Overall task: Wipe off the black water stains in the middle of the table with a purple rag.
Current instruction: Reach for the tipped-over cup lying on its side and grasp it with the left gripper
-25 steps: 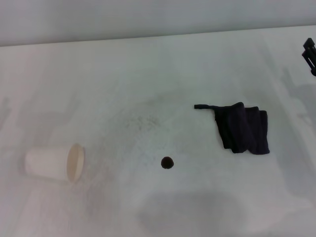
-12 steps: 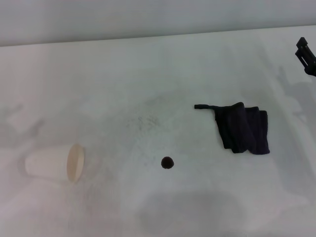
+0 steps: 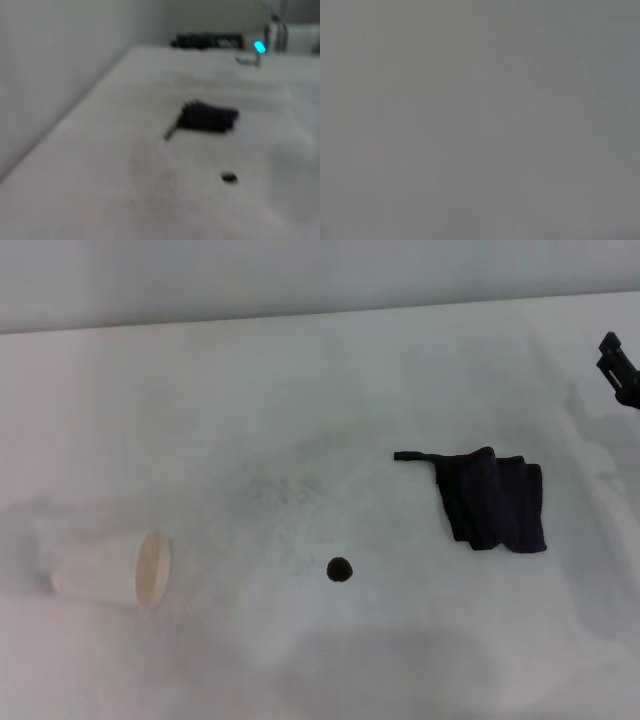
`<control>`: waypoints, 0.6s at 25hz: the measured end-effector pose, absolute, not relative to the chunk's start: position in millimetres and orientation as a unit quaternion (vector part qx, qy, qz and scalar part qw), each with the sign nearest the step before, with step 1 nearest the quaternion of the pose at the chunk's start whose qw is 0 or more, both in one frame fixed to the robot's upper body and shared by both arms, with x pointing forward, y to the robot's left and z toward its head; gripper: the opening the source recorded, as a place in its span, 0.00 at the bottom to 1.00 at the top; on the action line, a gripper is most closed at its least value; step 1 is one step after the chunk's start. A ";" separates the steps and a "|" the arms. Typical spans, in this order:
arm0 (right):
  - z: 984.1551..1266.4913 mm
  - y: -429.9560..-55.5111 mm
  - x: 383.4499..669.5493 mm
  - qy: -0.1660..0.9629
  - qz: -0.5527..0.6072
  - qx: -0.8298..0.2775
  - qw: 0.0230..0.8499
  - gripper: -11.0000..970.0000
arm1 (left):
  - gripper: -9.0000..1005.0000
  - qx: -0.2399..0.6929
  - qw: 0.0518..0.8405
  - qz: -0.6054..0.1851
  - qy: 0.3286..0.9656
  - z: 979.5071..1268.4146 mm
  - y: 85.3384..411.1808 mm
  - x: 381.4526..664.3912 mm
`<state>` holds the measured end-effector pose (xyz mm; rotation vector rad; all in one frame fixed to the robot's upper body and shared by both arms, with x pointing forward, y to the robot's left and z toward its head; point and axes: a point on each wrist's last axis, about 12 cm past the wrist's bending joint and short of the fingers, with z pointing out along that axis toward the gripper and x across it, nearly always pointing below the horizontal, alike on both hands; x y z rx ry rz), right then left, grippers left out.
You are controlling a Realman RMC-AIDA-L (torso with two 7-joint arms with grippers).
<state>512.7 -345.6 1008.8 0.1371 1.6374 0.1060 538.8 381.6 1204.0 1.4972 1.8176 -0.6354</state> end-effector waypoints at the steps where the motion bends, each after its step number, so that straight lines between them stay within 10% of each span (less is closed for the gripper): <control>1: 1007.6 -345.7 512.9 0.733 0.046 0.062 0.676 0.82 | 0.86 0.587 0.323 -0.235 0.704 1211.4 378.3 542.4; 15: 1002.8 -337.3 522.0 0.755 0.053 0.069 0.650 0.82 | 0.86 0.669 0.103 -0.113 0.727 1201.1 300.3 588.6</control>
